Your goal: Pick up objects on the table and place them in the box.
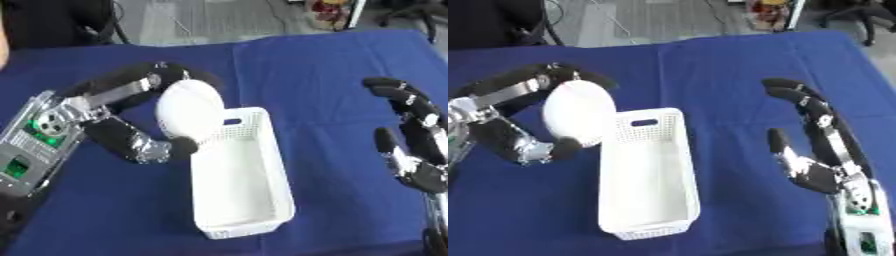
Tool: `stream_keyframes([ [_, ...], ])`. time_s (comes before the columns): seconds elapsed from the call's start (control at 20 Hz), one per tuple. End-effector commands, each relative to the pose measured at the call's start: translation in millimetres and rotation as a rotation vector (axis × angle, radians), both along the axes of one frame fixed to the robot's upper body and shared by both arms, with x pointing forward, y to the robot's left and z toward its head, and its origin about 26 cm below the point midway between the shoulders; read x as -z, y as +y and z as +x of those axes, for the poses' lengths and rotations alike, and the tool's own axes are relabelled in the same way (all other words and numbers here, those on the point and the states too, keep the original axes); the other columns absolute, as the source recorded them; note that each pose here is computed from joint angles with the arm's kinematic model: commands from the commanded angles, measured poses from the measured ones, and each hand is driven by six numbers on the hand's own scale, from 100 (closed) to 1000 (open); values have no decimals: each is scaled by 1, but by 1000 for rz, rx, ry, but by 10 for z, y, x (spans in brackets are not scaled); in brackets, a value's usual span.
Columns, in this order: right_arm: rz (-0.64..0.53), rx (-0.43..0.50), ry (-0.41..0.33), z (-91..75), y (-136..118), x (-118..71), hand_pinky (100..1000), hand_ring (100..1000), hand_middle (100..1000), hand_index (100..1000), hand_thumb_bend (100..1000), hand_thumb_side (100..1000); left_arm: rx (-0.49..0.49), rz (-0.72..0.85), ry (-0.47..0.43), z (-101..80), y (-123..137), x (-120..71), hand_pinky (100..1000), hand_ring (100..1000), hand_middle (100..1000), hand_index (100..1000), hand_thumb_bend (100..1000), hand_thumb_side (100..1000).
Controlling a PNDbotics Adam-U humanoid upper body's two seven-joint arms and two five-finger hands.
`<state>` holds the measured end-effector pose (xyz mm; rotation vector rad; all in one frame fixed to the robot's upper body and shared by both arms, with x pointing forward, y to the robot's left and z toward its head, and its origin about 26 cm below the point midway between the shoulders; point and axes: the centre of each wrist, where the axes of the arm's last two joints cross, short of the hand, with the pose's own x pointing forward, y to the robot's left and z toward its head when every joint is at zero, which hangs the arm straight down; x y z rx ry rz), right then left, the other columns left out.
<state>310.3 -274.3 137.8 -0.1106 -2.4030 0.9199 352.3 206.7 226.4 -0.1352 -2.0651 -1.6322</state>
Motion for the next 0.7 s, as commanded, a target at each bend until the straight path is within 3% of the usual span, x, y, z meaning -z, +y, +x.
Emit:
stream_keyframes([
  [0.05, -13, -13, -17, 1, 3, -50, 1000, 898, 846, 853, 217, 551, 29, 38, -52, 31, -88, -51, 203, 373, 605, 606, 100, 564],
  [0.7, -10, -18, -9, -3, 2, -24, 1000, 898, 845, 853, 212, 552, 38, 107, -93, 449, -394, 74, 212, 379, 603, 616, 100, 559],
])
